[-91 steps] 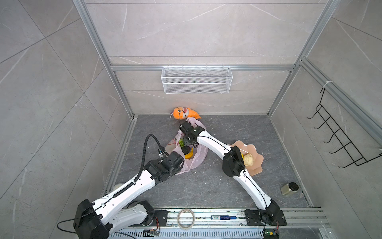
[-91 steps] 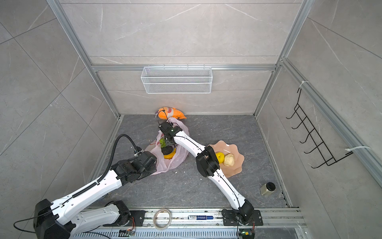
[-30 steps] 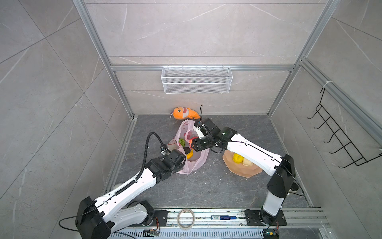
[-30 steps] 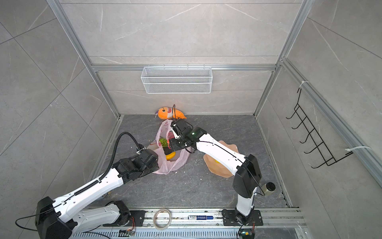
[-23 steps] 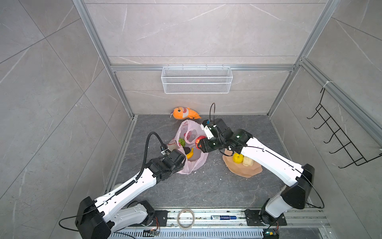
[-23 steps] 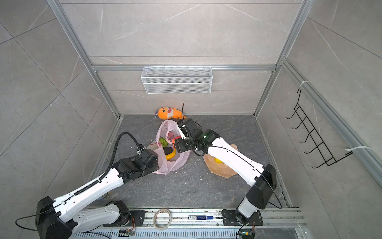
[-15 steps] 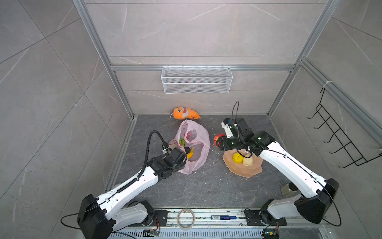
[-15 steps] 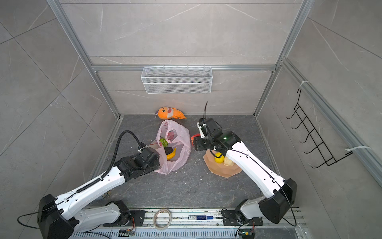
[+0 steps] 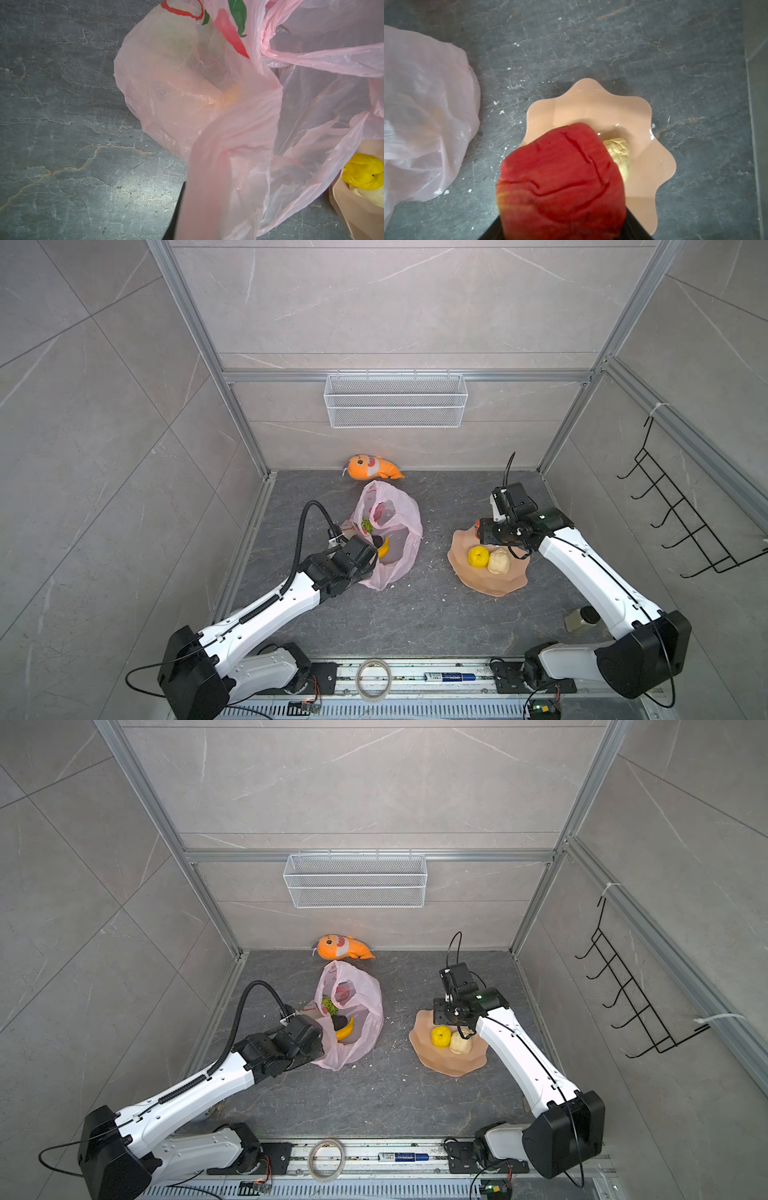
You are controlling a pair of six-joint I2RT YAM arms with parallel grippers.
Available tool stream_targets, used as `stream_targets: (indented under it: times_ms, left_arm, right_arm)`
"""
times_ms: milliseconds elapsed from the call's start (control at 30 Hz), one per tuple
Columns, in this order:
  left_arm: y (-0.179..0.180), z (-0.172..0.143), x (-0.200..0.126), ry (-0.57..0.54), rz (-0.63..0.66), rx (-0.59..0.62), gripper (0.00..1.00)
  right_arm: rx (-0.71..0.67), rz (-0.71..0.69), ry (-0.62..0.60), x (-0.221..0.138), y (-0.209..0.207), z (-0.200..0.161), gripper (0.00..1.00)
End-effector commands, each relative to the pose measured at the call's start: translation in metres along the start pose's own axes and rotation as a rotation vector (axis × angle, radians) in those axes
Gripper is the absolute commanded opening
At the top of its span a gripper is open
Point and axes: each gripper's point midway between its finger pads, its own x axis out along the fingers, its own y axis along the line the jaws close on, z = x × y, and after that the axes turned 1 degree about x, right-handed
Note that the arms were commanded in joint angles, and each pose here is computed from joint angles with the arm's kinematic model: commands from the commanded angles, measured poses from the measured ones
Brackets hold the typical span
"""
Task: Take fruits out of the plastic bag
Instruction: Place the fruit on the plate.
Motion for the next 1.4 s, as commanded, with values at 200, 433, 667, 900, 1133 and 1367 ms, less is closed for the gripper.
stream_targets:
  times_ms: [200, 433, 667, 900, 1133, 1367]
  left_arm:
    - [-0.013, 0.009, -0.004, -0.010, -0.036, 0.004, 0.00]
    - [-0.016, 0.009, -0.004, -0.006, -0.037, 0.010, 0.00]
    - [-0.015, 0.009, -0.003, -0.005, -0.035, 0.008, 0.00]
    - [-0.011, 0.009, -0.004, -0.013, -0.027, 0.005, 0.00]
    - [-0.010, 0.009, -0.004, -0.014, -0.025, 0.004, 0.00]
    - [-0.010, 0.010, -0.005, -0.019, -0.026, 0.001, 0.00]
  right_arm:
    - [0.052, -0.058, 0.067, 0.042, -0.032, -0.007, 0.35]
    - [0.081, -0.084, 0.104, 0.062, -0.046, -0.010, 0.35]
    - [0.090, -0.125, 0.130, 0.082, -0.056, -0.009, 0.35]
    - [0.110, -0.139, 0.162, 0.102, -0.059, -0.013, 0.35]
    - [0.115, -0.131, 0.189, 0.115, -0.056, -0.018, 0.37]
    - [0.116, -0.136, 0.207, 0.122, -0.058, -0.024, 0.40]
